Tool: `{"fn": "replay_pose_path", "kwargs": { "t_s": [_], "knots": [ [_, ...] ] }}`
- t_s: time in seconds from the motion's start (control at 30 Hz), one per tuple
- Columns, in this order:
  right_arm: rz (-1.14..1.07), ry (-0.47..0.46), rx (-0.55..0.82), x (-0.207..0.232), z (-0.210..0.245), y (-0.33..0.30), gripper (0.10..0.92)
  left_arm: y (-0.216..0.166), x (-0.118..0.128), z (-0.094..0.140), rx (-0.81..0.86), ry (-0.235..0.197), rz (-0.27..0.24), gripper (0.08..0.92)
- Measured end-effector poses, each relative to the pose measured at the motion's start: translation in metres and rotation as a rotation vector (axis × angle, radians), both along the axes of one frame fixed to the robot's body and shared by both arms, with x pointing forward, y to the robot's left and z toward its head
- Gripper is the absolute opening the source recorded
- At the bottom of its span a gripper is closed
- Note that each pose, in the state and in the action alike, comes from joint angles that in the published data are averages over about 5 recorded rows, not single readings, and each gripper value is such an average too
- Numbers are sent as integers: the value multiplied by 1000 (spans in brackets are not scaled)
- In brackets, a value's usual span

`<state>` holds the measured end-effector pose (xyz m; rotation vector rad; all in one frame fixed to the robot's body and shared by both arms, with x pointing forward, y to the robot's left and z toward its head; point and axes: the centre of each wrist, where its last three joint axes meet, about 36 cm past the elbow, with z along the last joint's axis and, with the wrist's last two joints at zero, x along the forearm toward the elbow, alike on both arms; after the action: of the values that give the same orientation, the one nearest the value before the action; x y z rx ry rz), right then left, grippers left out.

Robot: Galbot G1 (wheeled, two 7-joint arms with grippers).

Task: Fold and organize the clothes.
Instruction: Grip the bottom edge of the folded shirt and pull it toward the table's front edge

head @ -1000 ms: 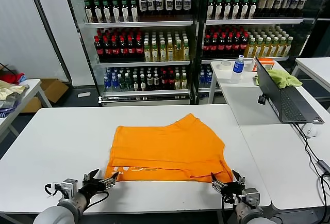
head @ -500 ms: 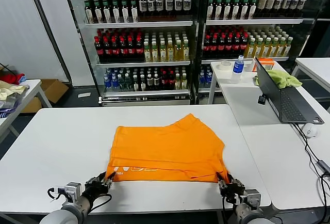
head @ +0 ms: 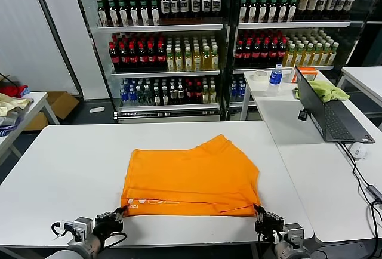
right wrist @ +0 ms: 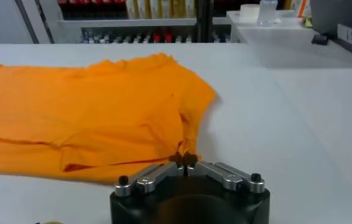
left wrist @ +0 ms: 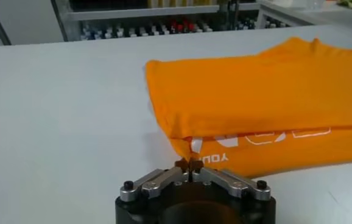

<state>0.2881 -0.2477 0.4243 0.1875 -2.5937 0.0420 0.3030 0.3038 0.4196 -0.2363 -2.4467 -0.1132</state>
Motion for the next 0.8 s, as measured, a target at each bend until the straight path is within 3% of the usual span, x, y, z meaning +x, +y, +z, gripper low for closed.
{"fn": "replay_pose_path", "kwargs": {
  "t_s": [0.43, 0.8],
  "knots": [
    [19, 23, -33, -31, 7, 5, 115, 3, -31, 12, 78, 27, -37, 89],
    [32, -1, -93, -39, 22, 8, 406, 1, -29, 33, 74, -15, -70, 367]
  ]
}}
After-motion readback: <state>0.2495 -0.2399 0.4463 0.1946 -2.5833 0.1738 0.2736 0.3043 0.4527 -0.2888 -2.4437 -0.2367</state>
